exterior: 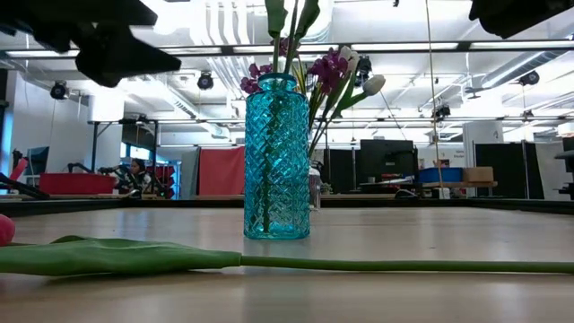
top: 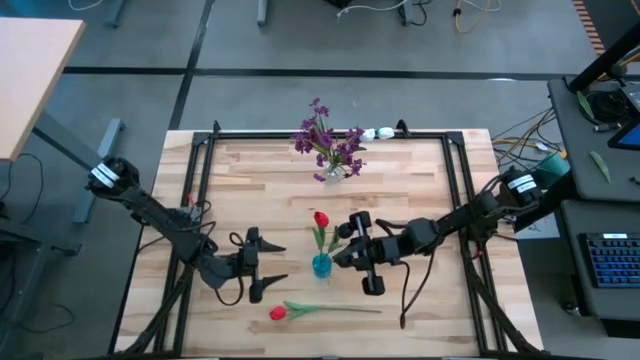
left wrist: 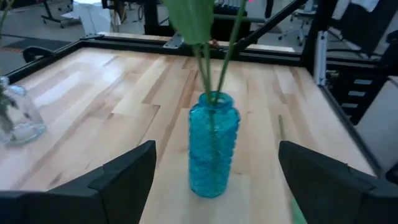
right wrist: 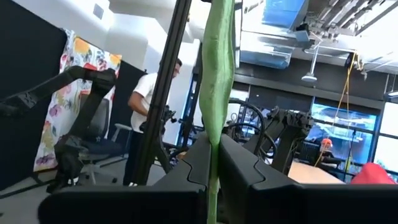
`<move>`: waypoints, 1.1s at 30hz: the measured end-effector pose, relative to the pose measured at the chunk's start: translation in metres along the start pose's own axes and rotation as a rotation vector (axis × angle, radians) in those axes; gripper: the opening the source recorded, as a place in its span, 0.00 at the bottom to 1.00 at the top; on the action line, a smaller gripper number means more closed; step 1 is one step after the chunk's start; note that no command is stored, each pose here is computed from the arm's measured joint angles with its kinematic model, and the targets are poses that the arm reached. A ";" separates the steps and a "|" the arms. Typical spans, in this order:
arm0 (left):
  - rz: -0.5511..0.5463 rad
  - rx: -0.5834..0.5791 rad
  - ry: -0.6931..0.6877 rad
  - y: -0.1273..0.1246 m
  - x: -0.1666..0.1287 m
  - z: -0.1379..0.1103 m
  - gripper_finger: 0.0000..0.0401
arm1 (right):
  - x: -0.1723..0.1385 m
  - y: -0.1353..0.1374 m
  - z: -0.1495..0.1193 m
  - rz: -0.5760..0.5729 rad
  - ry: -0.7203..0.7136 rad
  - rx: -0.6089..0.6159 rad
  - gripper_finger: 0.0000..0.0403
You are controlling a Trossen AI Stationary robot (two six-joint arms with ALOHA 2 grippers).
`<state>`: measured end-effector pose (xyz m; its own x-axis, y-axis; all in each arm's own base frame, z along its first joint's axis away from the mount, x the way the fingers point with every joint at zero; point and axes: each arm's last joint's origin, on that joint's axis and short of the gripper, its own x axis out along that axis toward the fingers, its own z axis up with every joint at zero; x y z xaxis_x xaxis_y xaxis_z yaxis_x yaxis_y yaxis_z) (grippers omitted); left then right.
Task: Sort flowers into vase by color
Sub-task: Put the black flower into the blue vase
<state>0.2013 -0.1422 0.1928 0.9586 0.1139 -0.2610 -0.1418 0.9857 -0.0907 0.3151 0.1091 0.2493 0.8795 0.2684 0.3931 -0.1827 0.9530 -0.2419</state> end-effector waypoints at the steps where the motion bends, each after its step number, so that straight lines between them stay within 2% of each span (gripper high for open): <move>1: -0.006 -0.002 -0.003 -0.002 -0.001 0.001 0.80 | 0.000 0.001 0.000 -0.003 0.003 0.002 0.05; 8: 0.006 -0.001 -0.019 -0.004 -0.001 0.005 0.80 | 0.000 0.001 -0.002 -0.045 0.036 0.014 0.15; 13: 0.007 0.002 -0.019 -0.004 -0.001 0.005 0.80 | -0.001 0.000 -0.007 -0.115 0.103 0.051 0.27; 23: 0.010 0.012 -0.014 -0.004 -0.001 0.004 0.80 | -0.003 0.004 -0.016 -0.142 0.228 0.102 0.50; 29: 0.014 0.014 -0.004 -0.003 -0.001 0.003 0.80 | -0.004 0.010 -0.006 -0.153 0.241 0.113 0.60; 33: 0.014 0.013 -0.003 -0.003 -0.001 0.003 0.80 | -0.008 0.013 0.004 -0.210 0.297 0.120 0.65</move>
<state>0.2011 -0.1453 0.1961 0.9573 0.1283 -0.2589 -0.1523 0.9855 -0.0746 0.3041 0.1201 0.2470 0.9890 0.0295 0.1447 -0.0193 0.9973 -0.0713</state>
